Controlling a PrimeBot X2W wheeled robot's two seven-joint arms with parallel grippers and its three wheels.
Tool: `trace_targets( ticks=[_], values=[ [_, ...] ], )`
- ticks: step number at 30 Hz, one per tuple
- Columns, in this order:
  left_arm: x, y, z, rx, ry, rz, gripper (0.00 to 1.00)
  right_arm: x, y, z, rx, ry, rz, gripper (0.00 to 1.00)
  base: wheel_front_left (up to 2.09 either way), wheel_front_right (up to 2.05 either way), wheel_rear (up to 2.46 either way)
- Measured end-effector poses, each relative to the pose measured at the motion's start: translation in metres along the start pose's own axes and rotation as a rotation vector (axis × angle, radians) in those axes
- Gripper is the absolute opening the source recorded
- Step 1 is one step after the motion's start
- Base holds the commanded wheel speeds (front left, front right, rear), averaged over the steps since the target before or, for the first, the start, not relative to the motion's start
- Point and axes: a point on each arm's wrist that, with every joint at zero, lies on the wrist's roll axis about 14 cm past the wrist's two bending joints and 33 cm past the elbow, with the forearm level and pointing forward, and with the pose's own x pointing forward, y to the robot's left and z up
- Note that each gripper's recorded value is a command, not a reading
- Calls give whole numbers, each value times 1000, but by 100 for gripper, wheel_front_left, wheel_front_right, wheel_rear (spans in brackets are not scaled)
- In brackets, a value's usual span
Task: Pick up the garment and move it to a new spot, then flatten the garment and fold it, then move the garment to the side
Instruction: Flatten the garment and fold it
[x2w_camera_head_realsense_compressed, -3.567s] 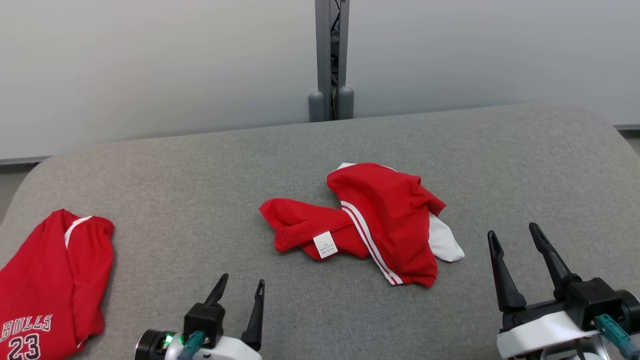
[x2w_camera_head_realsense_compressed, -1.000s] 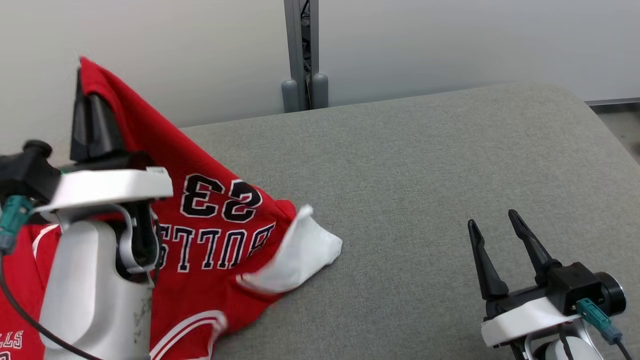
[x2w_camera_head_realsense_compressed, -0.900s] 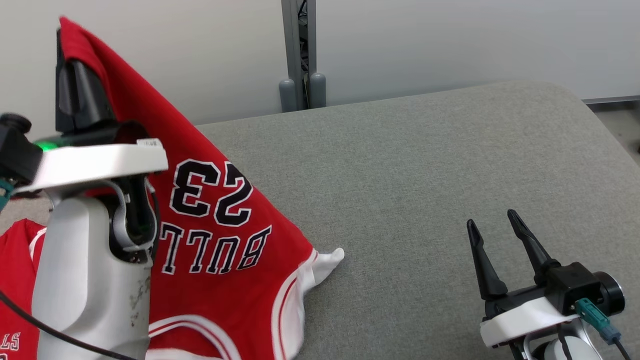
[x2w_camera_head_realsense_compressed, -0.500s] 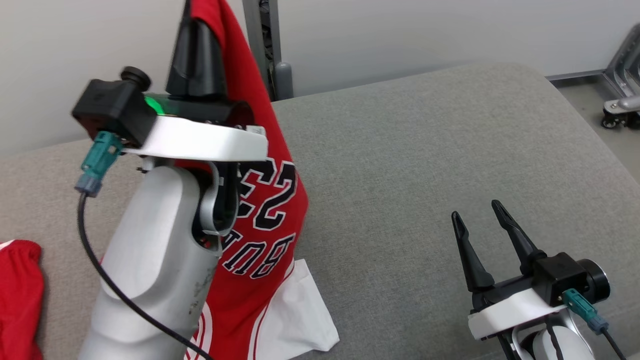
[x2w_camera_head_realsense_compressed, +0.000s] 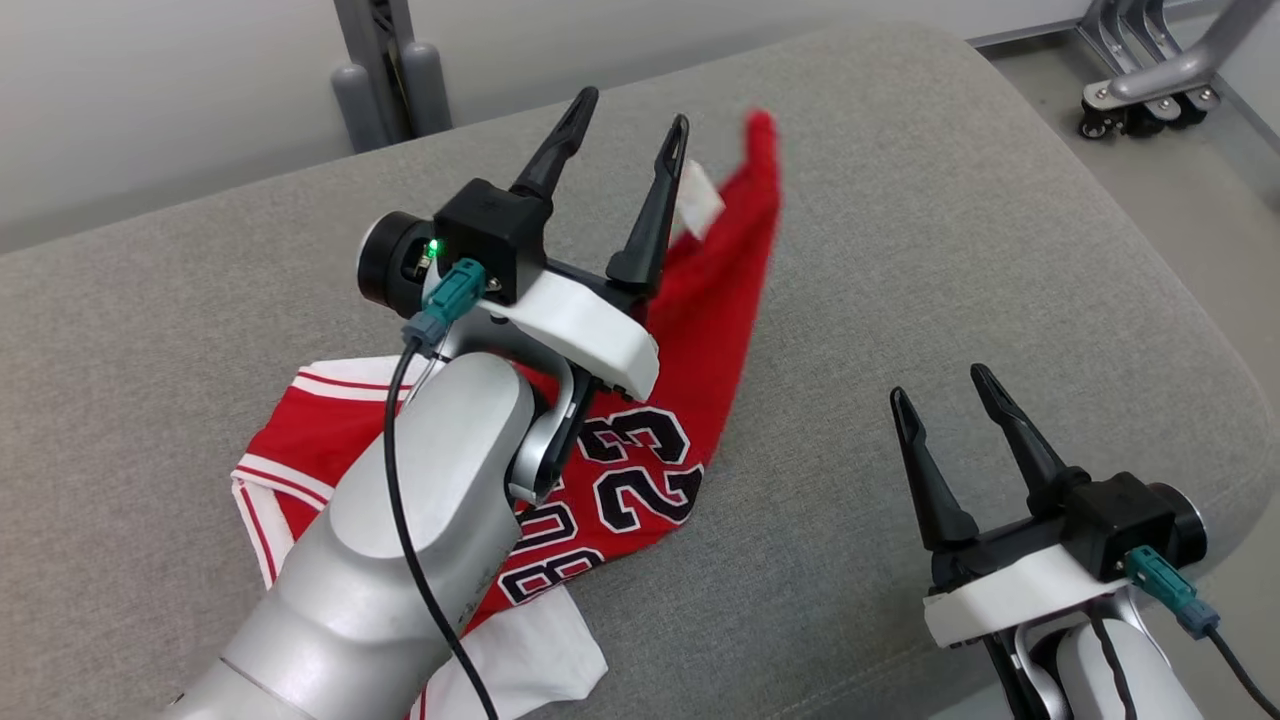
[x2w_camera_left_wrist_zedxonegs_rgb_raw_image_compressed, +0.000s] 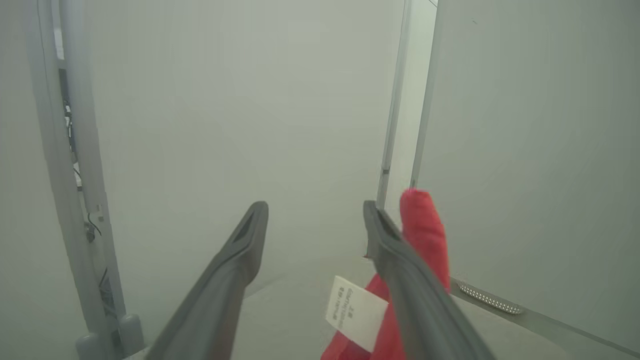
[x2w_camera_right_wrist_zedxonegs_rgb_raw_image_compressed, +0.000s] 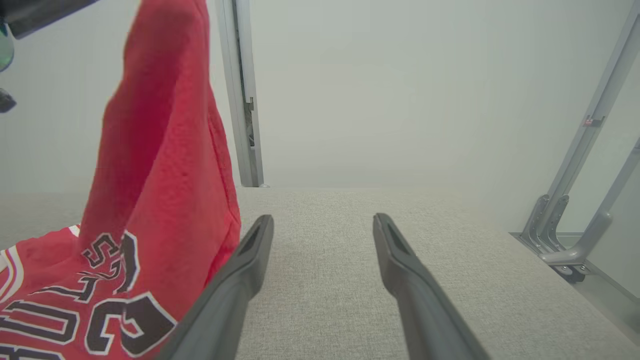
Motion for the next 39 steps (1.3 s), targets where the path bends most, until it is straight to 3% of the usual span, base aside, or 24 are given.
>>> trace_targets(
  ticks=[5,13,29,39],
  values=[
    [0,5,-21,-4,51,8,100,1,-6,-3,0,9,-19,100,0,0,0],
    [-21,41,-5,12,25,138,100,9,4,4,-4,-20,15,100,0,0,0],
    [-138,114,36,159,-32,470,100,16,55,23,-4,-90,167,100,0,0,0],
    [-199,129,11,212,60,584,100,11,63,29,1,-107,190,100,0,0,0]
  ],
)
